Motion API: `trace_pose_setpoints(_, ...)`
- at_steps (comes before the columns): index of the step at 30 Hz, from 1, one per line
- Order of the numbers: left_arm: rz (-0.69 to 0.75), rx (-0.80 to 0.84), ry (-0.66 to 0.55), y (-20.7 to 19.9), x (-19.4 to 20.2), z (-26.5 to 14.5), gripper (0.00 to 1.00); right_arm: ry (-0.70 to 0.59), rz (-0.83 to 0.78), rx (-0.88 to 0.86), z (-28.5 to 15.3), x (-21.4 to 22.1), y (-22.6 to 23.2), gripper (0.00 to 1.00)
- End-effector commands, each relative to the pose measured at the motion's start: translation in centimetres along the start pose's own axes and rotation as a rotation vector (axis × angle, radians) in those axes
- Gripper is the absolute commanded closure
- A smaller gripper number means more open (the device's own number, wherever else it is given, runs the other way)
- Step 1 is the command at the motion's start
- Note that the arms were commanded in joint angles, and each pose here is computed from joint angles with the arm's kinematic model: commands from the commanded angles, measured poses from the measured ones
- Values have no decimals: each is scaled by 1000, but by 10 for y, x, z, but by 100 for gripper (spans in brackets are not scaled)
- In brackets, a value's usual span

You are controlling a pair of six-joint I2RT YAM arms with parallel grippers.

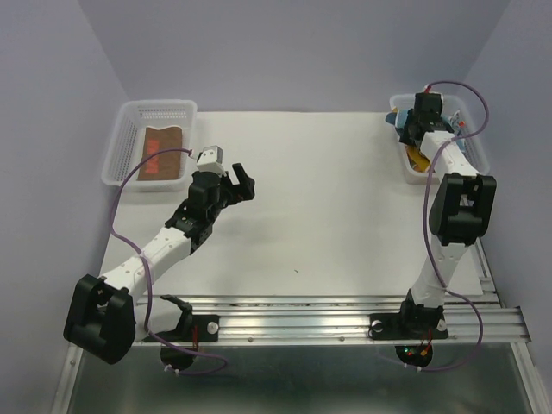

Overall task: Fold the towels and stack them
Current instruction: Grab crumpled towel

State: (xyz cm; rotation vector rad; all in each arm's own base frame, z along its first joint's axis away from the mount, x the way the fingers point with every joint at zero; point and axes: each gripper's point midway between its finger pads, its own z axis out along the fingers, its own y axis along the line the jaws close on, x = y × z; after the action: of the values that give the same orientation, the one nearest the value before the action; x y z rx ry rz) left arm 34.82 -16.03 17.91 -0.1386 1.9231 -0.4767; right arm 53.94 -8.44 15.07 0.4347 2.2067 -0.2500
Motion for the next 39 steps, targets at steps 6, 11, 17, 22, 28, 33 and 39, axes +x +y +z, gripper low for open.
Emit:
trace_pose_setpoints(6, -2, 18, -54, -5, -13, -4, 1, -244, 108, 47, -36, -69, -12, 89)
trace_pose_setpoints(11, -5, 27, -61, -7, -15, -6, 1, -269, 120, 75, -65, -89, -22, 97)
trace_pose_setpoints(17, -14, 39, -72, -8, -18, -12, 1, -346, 178, 182, -117, -123, -51, 98)
trace_pose_setpoints(22, -15, 42, -75, -9, -18, -14, 1, -414, 180, 216, -151, -153, -64, 98)
trace_pose_setpoints(28, -17, 39, -79, -8, -19, -15, 1, -495, 187, 271, -196, -194, -80, 96)
trace_pose_setpoints(33, -17, 43, -80, -9, -20, -16, 1, -590, 215, 362, -231, -218, -102, 96)
trace_pose_setpoints(39, -16, 35, -78, -7, -19, -14, 1, -588, 144, 301, -234, -223, -93, 95)
